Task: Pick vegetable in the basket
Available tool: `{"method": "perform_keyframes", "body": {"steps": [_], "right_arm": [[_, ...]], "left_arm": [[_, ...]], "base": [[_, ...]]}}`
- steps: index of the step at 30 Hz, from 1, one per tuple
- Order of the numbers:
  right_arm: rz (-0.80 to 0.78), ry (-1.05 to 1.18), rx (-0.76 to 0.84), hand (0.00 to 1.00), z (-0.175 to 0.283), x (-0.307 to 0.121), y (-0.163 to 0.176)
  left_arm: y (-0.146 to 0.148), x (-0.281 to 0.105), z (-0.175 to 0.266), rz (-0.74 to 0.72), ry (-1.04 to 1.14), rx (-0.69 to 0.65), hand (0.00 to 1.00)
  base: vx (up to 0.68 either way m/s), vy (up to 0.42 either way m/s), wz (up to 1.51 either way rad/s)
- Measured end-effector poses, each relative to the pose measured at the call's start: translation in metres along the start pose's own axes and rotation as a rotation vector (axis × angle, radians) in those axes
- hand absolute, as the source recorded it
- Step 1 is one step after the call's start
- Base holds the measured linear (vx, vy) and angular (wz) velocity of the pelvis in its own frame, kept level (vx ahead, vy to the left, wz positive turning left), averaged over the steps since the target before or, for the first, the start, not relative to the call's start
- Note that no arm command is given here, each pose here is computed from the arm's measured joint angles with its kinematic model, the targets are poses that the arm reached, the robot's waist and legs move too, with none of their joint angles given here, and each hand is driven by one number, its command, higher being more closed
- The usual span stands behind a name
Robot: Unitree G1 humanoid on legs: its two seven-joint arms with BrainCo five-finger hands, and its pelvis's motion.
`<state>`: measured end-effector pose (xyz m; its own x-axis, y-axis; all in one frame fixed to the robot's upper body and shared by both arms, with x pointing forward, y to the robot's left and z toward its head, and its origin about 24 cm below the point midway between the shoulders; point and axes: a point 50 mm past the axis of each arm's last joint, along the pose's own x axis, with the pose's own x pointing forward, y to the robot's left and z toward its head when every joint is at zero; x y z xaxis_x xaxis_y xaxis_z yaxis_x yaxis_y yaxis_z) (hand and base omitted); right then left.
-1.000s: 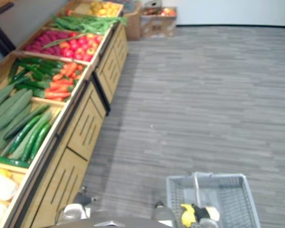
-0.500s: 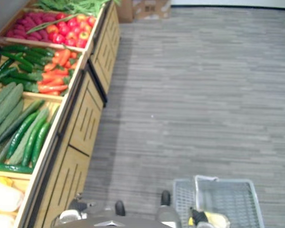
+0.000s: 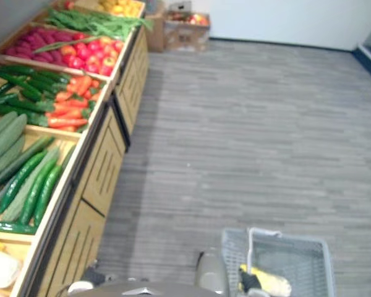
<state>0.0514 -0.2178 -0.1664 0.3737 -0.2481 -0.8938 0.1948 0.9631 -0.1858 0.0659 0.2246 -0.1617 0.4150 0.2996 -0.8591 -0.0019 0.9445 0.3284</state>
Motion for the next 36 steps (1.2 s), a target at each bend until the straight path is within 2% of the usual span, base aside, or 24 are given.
{"method": "perform_keyframes", "body": {"steps": [3, 4, 7, 10, 15, 20, 24, 28, 33, 36], "right_arm": [[-0.007, -0.009, -0.003, 1.00, 0.006, 0.002, -0.003], [-0.018, 0.015, 0.044, 1.00, -0.001, 0.000, -0.005], [-0.029, 0.060, 0.043, 1.00, -0.013, -0.003, -0.010], [-0.060, 0.014, 0.011, 1.00, 0.005, 0.002, -0.027], [-0.060, 0.033, -0.019, 1.00, -0.004, 0.000, -0.028], [-0.106, -0.018, -0.027, 1.00, 0.016, 0.004, -0.044], [-0.096, -0.092, -0.013, 1.00, 0.038, 0.008, -0.039], [-0.019, -0.140, 0.010, 1.00, 0.055, 0.012, -0.007], [0.043, -0.167, -0.015, 1.00, 0.063, 0.012, 0.011], [0.036, -0.182, -0.013, 1.00, 0.066, 0.012, 0.010]], "left_arm": [[-0.001, 0.001, 0.003, 0.004, 0.003, -0.032, 0.00], [-0.001, 0.006, 0.020, 0.010, -0.033, -0.054, 0.00], [0.001, 0.007, 0.024, 0.028, -0.032, -0.101, 0.00], [-0.007, 0.004, 0.019, 0.009, -0.033, -0.112, 0.00], [0.007, 0.001, 0.004, 0.096, 0.012, -0.312, 0.00], [0.009, 0.001, 0.004, 0.101, 0.008, -0.301, 0.00], [-0.001, -0.002, -0.002, 0.074, 0.027, -0.252, 0.00], [0.003, -0.001, -0.003, 0.076, 0.036, -0.203, 0.00], [-0.006, -0.002, -0.006, 0.050, 0.050, -0.174, 0.00], [-0.011, -0.005, -0.013, 0.038, 0.074, -0.173, 0.00]], "base": [[0.35, -0.130, 0.46], [0.55, -0.360, 1.05], [0.53, -0.423, 0.86], [0.37, -0.258, 0.49], [0.38, -0.253, 1.06], [0.33, -0.116, 0.91], [0.37, 0.134, 0.65], [0.31, 0.101, 0.67], [0.10, -0.052, 0.17], [-0.05, -0.051, 0.11]]}}
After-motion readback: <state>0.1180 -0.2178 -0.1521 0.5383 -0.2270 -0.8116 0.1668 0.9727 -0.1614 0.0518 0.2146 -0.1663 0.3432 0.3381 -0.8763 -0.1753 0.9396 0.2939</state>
